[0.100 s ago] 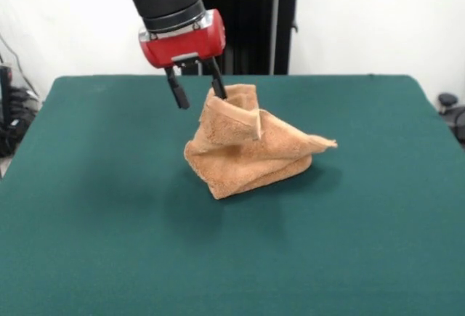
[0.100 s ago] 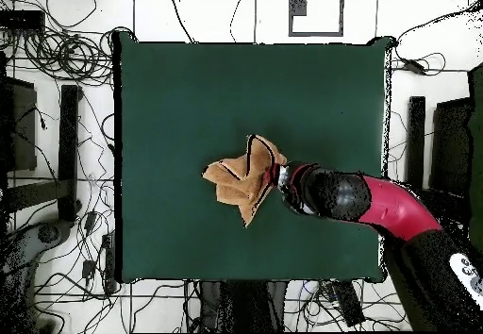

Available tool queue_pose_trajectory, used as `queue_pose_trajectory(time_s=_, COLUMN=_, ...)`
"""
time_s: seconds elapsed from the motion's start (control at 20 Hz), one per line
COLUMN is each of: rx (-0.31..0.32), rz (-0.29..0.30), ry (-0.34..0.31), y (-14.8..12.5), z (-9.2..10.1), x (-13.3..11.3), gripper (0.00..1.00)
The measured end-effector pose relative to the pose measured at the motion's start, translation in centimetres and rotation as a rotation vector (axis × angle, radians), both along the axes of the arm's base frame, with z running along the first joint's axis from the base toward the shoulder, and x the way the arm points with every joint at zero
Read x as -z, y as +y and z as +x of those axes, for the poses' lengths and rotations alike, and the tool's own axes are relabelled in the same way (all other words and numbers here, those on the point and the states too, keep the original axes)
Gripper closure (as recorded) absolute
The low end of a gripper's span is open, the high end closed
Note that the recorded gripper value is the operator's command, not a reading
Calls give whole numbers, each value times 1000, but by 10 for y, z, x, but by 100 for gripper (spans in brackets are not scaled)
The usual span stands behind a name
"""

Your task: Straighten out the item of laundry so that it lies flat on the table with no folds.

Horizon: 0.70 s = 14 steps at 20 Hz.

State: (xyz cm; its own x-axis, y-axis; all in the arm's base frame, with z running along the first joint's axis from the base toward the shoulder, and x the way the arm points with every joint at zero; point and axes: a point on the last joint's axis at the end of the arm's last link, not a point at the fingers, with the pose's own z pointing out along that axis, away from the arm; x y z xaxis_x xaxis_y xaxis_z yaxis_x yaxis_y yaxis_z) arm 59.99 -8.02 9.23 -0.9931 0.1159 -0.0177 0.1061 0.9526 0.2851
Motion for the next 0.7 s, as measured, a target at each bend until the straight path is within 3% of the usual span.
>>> queue_pose_trajectory(time_s=0.3, rx=14, rz=23, ry=9, y=-8, z=15, x=9, gripper=0)
queue_pose_trajectory(time_s=0.7, rx=37, rz=47, ry=22, y=-17, z=12, x=21, gripper=0)
